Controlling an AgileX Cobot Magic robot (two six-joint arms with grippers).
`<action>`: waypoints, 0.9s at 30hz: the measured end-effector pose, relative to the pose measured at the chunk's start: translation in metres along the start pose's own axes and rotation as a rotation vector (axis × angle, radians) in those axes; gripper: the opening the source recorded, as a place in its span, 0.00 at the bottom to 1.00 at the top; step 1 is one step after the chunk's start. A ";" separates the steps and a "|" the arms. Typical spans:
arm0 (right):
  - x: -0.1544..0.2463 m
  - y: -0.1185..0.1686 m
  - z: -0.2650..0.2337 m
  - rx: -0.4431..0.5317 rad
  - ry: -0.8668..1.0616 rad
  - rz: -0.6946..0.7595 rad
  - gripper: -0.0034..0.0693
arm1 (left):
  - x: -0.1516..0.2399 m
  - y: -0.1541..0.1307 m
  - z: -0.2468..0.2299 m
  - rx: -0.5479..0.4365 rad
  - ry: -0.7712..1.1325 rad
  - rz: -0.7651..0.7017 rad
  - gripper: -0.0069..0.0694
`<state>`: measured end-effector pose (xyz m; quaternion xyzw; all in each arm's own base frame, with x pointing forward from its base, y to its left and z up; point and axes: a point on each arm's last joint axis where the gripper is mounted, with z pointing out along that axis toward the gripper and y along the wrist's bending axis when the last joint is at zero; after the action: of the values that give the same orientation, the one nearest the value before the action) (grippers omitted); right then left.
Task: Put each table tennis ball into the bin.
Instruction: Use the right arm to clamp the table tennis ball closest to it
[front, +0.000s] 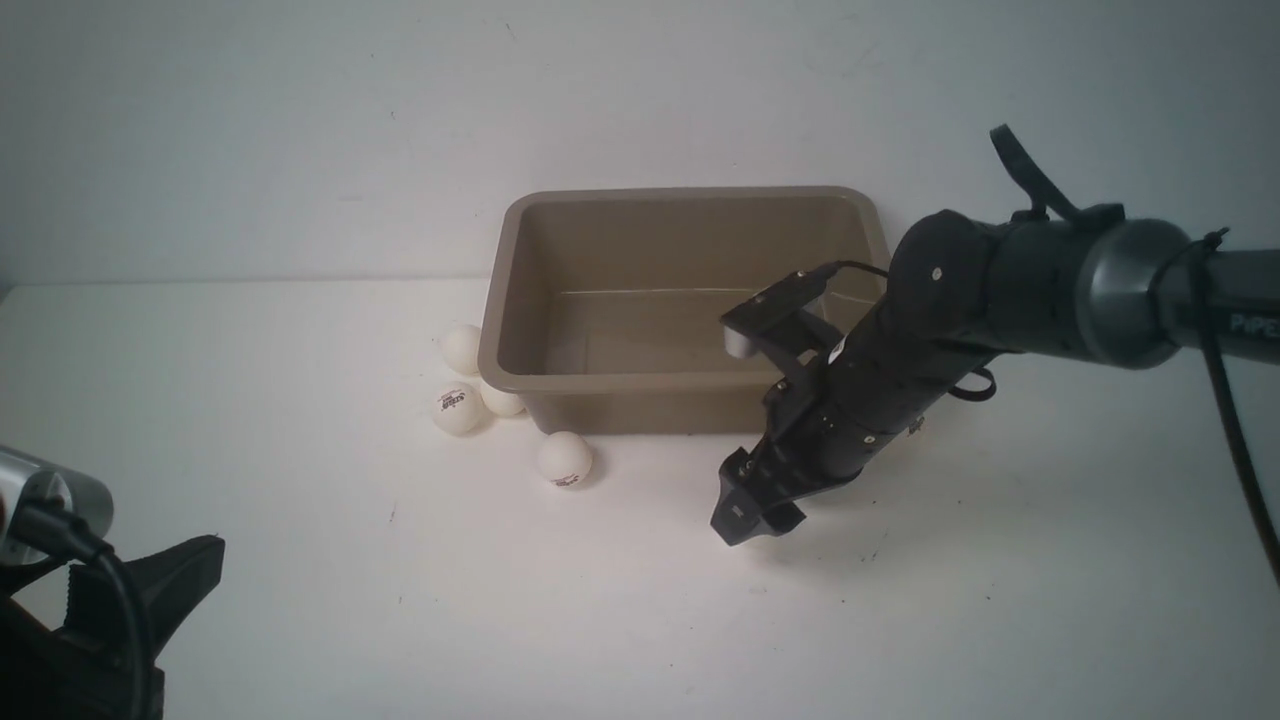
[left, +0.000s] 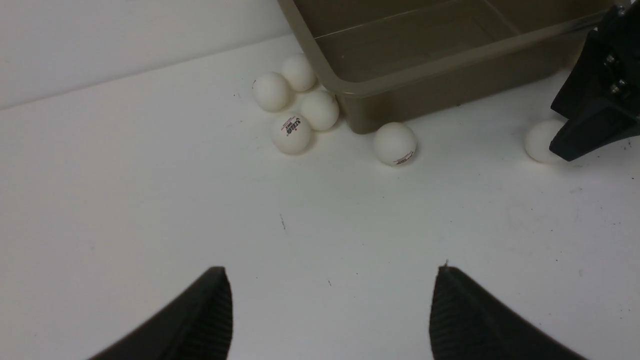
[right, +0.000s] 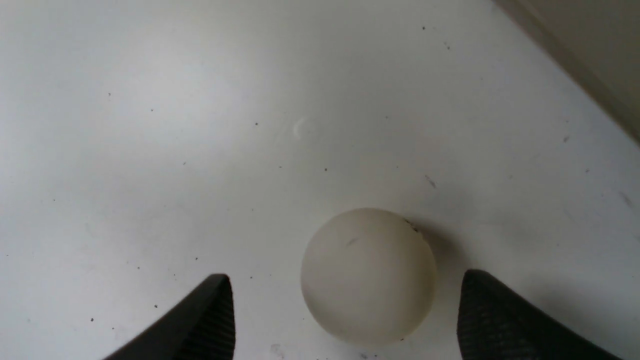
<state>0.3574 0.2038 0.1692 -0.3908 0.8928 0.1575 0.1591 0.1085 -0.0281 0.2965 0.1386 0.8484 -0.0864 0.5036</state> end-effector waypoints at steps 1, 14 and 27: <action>0.000 0.000 0.000 0.002 0.002 -0.001 0.77 | 0.000 0.000 0.000 0.000 0.000 0.000 0.72; 0.001 -0.003 0.005 0.013 0.005 0.005 0.66 | 0.000 0.000 0.000 0.000 0.001 0.000 0.72; 0.002 -0.005 0.016 0.003 0.019 0.017 0.53 | 0.000 0.000 0.000 0.000 0.001 0.000 0.72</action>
<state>0.3628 0.2056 0.1533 -0.3844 0.8978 0.1540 0.1500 0.1084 -0.0281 0.2964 0.1388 0.8486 -0.0865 0.5032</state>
